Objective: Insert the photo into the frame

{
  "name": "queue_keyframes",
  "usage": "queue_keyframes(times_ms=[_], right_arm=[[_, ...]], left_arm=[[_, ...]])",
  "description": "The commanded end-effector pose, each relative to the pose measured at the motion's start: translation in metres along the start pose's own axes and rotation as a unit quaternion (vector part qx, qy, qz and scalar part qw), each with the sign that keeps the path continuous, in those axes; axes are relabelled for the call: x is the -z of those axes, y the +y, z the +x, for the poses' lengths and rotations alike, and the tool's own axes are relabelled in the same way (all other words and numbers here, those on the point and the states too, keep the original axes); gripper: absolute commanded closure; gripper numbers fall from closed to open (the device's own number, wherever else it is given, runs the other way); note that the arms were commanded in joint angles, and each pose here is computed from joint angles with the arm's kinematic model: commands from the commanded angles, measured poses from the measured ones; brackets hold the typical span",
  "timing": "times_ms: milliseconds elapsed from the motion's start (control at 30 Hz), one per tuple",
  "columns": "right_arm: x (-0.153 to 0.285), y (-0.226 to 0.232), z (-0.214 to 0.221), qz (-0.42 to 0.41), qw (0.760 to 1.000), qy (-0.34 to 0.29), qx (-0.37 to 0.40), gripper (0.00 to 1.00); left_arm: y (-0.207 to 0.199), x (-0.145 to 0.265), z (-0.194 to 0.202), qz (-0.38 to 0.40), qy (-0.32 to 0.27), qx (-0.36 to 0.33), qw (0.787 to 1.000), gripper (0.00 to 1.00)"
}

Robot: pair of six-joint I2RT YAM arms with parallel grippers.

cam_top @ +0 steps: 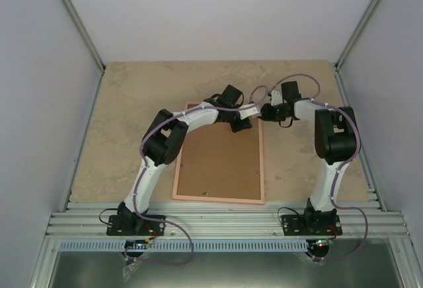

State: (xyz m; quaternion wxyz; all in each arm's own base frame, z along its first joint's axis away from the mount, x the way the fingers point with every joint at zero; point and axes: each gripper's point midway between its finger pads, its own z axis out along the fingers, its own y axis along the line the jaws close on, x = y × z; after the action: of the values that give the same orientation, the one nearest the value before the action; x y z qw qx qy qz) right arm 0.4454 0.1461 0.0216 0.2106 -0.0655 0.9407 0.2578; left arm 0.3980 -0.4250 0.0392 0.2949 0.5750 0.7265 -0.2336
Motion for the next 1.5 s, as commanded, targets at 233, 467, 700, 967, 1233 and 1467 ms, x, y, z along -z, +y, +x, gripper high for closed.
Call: queue_keyframes(times_ms=[233,467,700,967,1233,1467], right_arm=[[-0.023,-0.017,0.093,0.02,0.989,0.143,-0.041,0.99],[-0.024,-0.019,0.093,0.024,0.988,0.145,-0.046,1.0],[-0.023,-0.019,0.095,0.026,0.988,0.144,-0.046,0.99],[-0.021,-0.019,0.097,0.025,0.988,0.142,-0.048,0.99],[-0.02,-0.018,0.097,0.025,0.989,0.14,-0.048,1.0],[-0.022,-0.017,0.09,0.024,0.989,0.136,-0.05,0.99]], left_arm=[[-0.018,0.01,0.002,0.058,0.002,-0.134,0.989,0.72],[-0.036,-0.016,0.014,0.058,0.046,-0.163,0.984,0.73],[-0.023,-0.032,0.026,0.014,0.073,-0.131,0.989,0.8],[0.006,-0.038,0.028,-0.065,0.079,-0.078,0.992,0.9],[0.015,-0.038,0.033,-0.086,0.085,-0.038,0.992,0.96],[0.038,-0.032,0.039,-0.117,0.083,0.02,0.989,0.97]])
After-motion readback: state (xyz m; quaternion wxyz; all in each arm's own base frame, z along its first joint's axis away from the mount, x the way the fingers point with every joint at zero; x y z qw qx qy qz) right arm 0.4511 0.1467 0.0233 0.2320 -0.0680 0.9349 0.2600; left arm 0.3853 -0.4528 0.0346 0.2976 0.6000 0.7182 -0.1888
